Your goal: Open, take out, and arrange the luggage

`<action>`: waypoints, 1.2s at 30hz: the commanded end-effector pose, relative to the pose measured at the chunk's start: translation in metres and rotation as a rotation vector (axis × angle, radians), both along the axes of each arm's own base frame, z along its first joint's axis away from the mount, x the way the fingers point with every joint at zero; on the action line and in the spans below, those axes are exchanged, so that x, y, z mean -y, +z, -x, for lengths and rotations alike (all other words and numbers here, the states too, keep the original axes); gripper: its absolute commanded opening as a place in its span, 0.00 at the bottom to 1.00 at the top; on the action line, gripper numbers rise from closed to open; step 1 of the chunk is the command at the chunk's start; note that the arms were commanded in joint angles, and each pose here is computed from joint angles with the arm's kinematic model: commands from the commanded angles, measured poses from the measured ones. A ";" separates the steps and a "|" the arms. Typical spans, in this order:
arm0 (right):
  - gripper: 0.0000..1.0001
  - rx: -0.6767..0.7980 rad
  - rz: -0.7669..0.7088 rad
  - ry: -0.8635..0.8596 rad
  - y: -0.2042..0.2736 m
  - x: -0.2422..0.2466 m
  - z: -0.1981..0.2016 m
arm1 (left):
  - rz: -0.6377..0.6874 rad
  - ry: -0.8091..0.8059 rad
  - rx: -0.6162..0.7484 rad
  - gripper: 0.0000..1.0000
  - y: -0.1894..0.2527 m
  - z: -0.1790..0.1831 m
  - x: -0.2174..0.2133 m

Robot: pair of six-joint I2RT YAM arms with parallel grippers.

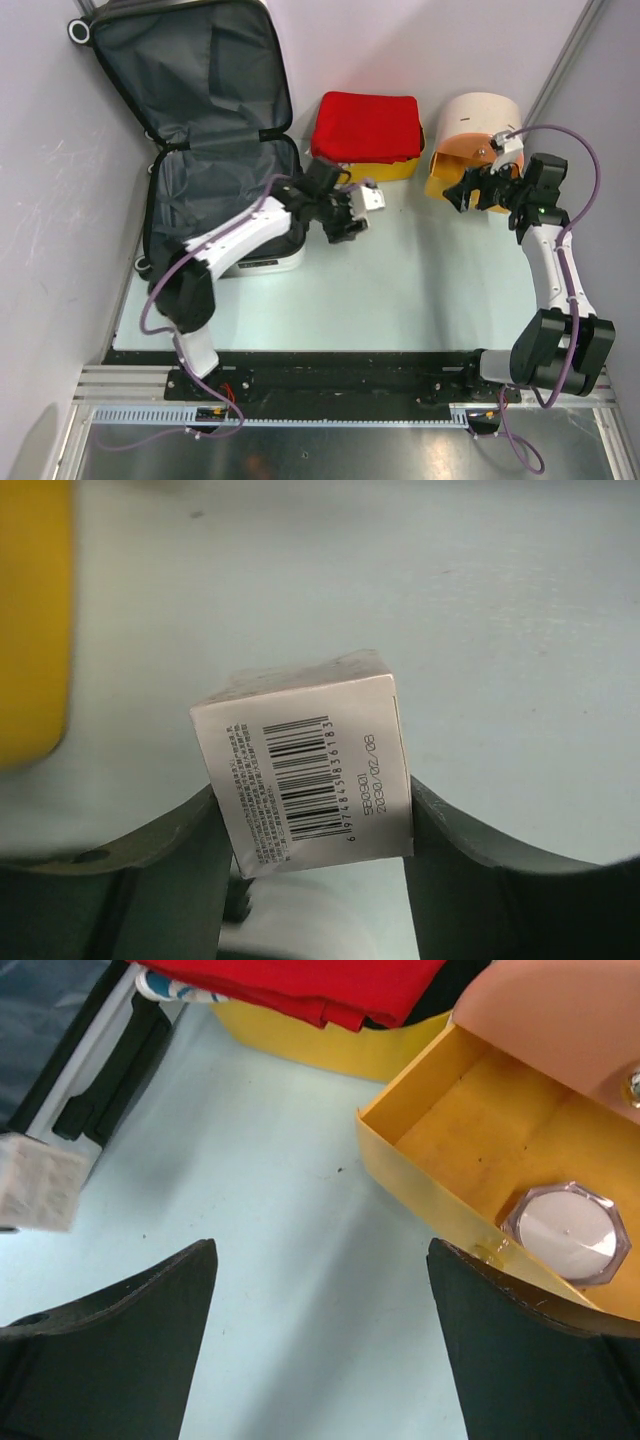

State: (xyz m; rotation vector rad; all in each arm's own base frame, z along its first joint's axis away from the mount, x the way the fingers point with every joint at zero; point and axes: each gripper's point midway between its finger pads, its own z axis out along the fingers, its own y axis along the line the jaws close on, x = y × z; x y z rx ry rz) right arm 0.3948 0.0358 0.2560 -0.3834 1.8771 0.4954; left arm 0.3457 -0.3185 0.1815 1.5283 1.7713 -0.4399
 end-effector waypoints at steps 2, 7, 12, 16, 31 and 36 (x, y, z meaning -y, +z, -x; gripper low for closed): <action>0.91 -0.027 0.094 0.071 -0.010 0.005 0.013 | -0.091 -0.188 -0.006 0.15 -0.049 0.002 0.047; 0.91 -0.091 0.125 0.125 -0.031 0.009 0.028 | -0.180 -0.279 0.038 0.15 -0.083 0.004 0.073; 0.92 -0.116 0.176 0.191 -0.049 0.008 0.033 | -0.193 -0.326 0.028 0.55 -0.097 0.009 0.077; 0.94 -0.097 0.248 0.287 -0.063 -0.008 0.030 | -0.093 -0.282 0.051 0.91 -0.049 0.003 0.077; 1.00 0.074 0.541 0.910 -0.135 -0.189 0.051 | 0.245 0.099 -0.033 1.00 0.079 -0.010 -0.077; 1.00 0.023 0.560 1.024 -0.171 -0.204 0.056 | 0.251 0.225 -0.063 1.00 0.075 -0.009 -0.118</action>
